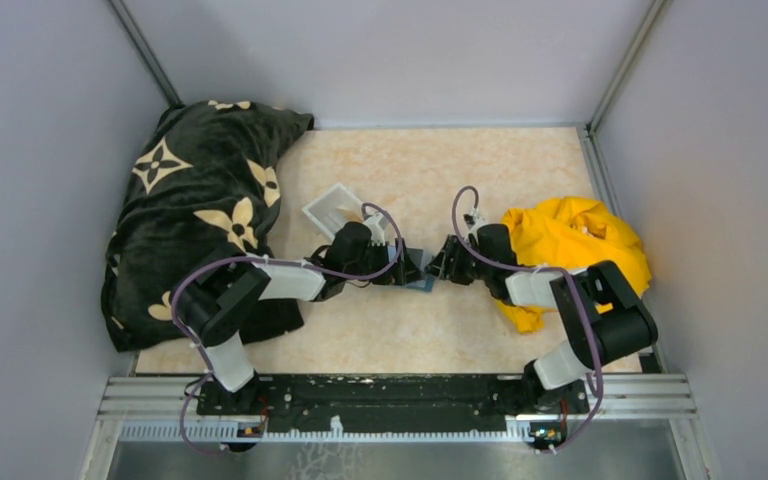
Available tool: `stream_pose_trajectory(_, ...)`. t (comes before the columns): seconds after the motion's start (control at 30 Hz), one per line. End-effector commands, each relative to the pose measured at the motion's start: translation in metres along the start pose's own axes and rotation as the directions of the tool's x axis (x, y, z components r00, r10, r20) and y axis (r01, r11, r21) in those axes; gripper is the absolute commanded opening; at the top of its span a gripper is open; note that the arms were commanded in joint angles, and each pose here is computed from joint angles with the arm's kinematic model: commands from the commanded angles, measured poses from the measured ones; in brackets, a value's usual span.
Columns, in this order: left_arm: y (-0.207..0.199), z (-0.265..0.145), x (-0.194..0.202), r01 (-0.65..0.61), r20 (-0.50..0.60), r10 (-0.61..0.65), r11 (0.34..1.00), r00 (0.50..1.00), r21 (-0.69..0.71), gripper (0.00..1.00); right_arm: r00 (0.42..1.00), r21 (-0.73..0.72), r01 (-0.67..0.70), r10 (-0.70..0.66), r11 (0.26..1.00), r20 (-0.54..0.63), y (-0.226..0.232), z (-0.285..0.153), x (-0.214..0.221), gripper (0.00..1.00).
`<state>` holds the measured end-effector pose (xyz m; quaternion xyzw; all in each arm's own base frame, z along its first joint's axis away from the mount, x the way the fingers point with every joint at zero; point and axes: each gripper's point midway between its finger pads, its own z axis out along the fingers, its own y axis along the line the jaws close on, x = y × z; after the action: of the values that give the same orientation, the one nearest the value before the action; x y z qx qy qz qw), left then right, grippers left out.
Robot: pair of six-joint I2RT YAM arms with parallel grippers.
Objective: Put the credit cards into the card holder
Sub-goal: Insert the credit card into the card holder.
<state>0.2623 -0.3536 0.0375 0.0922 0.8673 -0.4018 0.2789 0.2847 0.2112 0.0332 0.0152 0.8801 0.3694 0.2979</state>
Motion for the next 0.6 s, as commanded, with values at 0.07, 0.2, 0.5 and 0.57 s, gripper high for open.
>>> stream_pose_trajectory(0.07,0.087,-0.024,0.115,0.048,-0.319,-0.149,0.952,0.936,-0.303,0.93,0.996,0.049,-0.084,0.085,0.995,-0.007,-0.013,-0.018,0.012,0.5)
stream_pose_trajectory(0.2,0.086,-0.022,0.115,0.058,-0.32,-0.156,0.954,0.934,-0.295,0.93,0.994,0.04,-0.099,0.097,0.994,0.044,-0.011,-0.026,0.0,0.51)
stream_pose_trajectory(0.5,0.082,-0.02,0.117,0.079,-0.325,-0.169,0.959,0.931,-0.271,0.92,0.987,0.055,-0.128,0.121,0.99,0.106,-0.011,-0.036,-0.011,0.51)
stream_pose_trajectory(0.57,0.081,-0.019,0.118,0.084,-0.328,-0.17,0.962,0.93,-0.26,0.92,0.985,0.047,-0.142,0.137,0.989,0.103,-0.012,-0.033,-0.009,0.51)
